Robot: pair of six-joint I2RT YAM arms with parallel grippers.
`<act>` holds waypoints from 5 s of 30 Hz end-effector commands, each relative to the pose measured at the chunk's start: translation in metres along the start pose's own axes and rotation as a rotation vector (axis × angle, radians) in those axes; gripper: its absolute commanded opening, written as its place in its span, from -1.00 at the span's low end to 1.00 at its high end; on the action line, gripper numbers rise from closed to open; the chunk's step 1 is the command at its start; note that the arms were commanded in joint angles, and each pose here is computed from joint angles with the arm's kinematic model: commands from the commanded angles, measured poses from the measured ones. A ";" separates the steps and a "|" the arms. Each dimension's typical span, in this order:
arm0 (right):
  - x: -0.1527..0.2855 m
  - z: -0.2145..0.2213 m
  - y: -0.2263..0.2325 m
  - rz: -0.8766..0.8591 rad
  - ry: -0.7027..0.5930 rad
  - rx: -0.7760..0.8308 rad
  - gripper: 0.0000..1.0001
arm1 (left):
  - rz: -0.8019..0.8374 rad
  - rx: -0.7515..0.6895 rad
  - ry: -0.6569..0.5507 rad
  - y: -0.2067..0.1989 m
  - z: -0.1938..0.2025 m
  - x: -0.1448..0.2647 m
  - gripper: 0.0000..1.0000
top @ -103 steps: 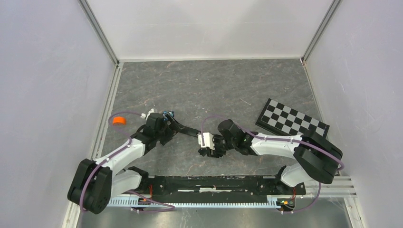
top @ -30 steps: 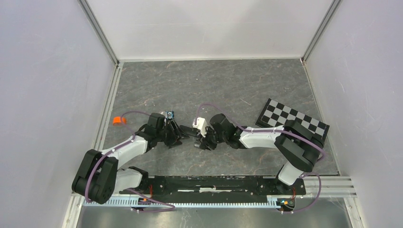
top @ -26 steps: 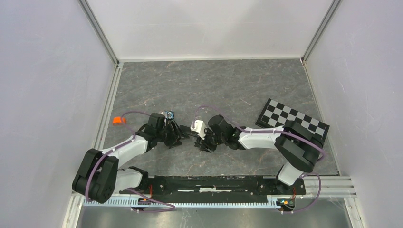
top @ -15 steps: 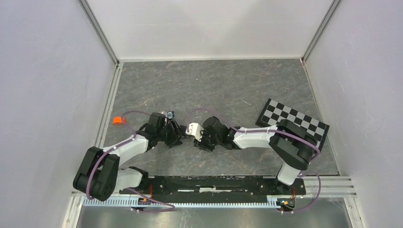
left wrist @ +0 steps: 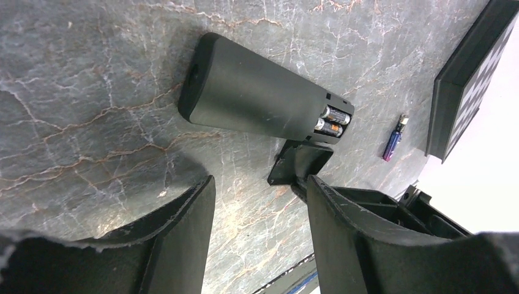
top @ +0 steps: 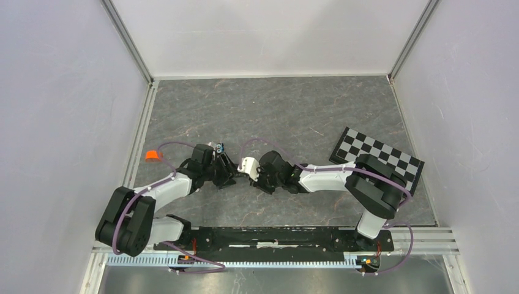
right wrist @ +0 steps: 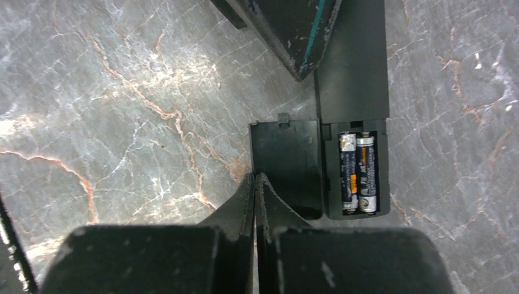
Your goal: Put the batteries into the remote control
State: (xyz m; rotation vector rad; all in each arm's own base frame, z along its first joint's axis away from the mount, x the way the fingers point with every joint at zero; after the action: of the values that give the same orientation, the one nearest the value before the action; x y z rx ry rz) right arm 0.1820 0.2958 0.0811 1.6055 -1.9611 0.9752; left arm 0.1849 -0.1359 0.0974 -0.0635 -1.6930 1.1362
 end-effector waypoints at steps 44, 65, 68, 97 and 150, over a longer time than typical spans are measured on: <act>0.007 -0.001 0.002 -0.006 0.094 -0.281 0.37 | 0.003 0.012 -0.010 -0.006 -0.003 0.000 0.28; 0.001 0.017 0.010 0.002 0.232 -0.113 -0.04 | 0.017 -0.004 -0.003 -0.007 -0.003 0.001 0.33; 0.000 0.018 0.009 0.027 0.244 -0.128 -0.22 | 0.023 -0.001 -0.004 -0.007 -0.003 0.001 0.33; 0.016 -0.038 -0.019 -0.036 -0.210 -0.282 -0.22 | 0.210 -0.066 0.191 -0.011 0.012 -0.001 0.29; 0.135 -0.103 -0.036 0.524 -0.737 0.780 0.00 | 0.245 0.451 0.387 -0.130 -0.001 0.111 -0.95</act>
State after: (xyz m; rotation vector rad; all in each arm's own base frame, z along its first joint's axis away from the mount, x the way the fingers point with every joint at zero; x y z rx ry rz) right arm 0.1691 0.2664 0.2275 2.1057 -2.7382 1.5060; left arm 0.2001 -0.1478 0.2500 -0.1626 -1.1388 1.5310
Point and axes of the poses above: each gripper's point midway between its finger pads, its own x axis back along the fingers, its own y axis along the line the jaws close on, z = x × y, the point moved 9 cm from there along x, back along the fingers, and after that the axes turned 15 degrees about x, right-handed, at the moved point
